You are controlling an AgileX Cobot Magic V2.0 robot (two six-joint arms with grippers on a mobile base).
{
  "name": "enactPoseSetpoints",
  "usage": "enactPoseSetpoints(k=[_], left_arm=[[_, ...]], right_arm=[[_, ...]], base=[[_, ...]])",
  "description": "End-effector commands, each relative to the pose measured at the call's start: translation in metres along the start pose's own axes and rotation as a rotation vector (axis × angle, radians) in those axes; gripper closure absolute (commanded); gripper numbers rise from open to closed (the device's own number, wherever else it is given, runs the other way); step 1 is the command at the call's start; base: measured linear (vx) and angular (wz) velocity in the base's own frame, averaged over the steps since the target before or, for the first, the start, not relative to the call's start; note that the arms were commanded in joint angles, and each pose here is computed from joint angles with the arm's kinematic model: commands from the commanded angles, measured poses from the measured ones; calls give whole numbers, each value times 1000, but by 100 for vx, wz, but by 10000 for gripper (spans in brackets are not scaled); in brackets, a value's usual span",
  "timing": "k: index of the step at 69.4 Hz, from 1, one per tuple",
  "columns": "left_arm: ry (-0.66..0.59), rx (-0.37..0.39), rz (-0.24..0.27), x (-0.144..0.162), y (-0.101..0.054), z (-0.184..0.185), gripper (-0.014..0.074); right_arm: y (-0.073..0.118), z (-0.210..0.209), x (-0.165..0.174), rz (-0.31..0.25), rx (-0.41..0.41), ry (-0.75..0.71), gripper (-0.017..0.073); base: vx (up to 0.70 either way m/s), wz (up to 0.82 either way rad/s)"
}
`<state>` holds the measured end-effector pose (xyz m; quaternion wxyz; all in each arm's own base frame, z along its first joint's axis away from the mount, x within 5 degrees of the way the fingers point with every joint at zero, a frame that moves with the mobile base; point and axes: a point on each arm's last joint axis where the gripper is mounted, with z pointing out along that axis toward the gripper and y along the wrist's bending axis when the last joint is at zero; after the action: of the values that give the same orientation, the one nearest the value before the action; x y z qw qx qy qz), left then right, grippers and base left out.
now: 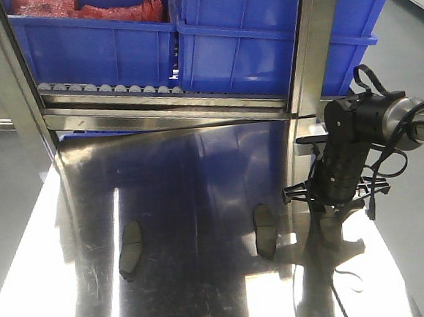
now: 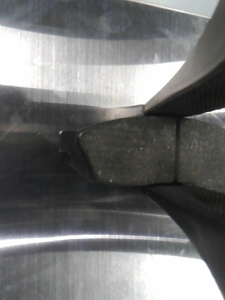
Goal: Move and align brake pads A on conveyor
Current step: 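Lower the right gripper and grasp the brake pad farthest along, then lift the brake pad with the right gripper away from the table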
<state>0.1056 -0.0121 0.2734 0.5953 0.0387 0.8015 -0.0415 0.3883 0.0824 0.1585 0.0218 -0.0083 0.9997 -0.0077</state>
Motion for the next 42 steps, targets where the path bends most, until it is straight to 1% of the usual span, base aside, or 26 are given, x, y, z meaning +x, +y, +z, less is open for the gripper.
enactPoseSetpoints(k=[1, 10, 21, 33, 42], left_arm=[[-128, 0, -12, -18, 0, -3, 601], [-128, 0, -12, -18, 0, -3, 601], [-128, 0, -12, -18, 0, -3, 600], [-128, 0, -12, -18, 0, -3, 600], [-128, 0, -12, -18, 0, -3, 600]], right_arm=[[-5, -40, -4, -1, 3, -129, 575], [-9, -70, 2, -10, 12, -236, 571], [-19, -109, 24, -42, 38, -394, 566], [-30, -148, 62, -70, 54, -554, 564], [-36, -174, 95, -76, 36, -683, 564]], base=[[0, 0], [0, 0], [0, 0], [0, 0], [0, 0]])
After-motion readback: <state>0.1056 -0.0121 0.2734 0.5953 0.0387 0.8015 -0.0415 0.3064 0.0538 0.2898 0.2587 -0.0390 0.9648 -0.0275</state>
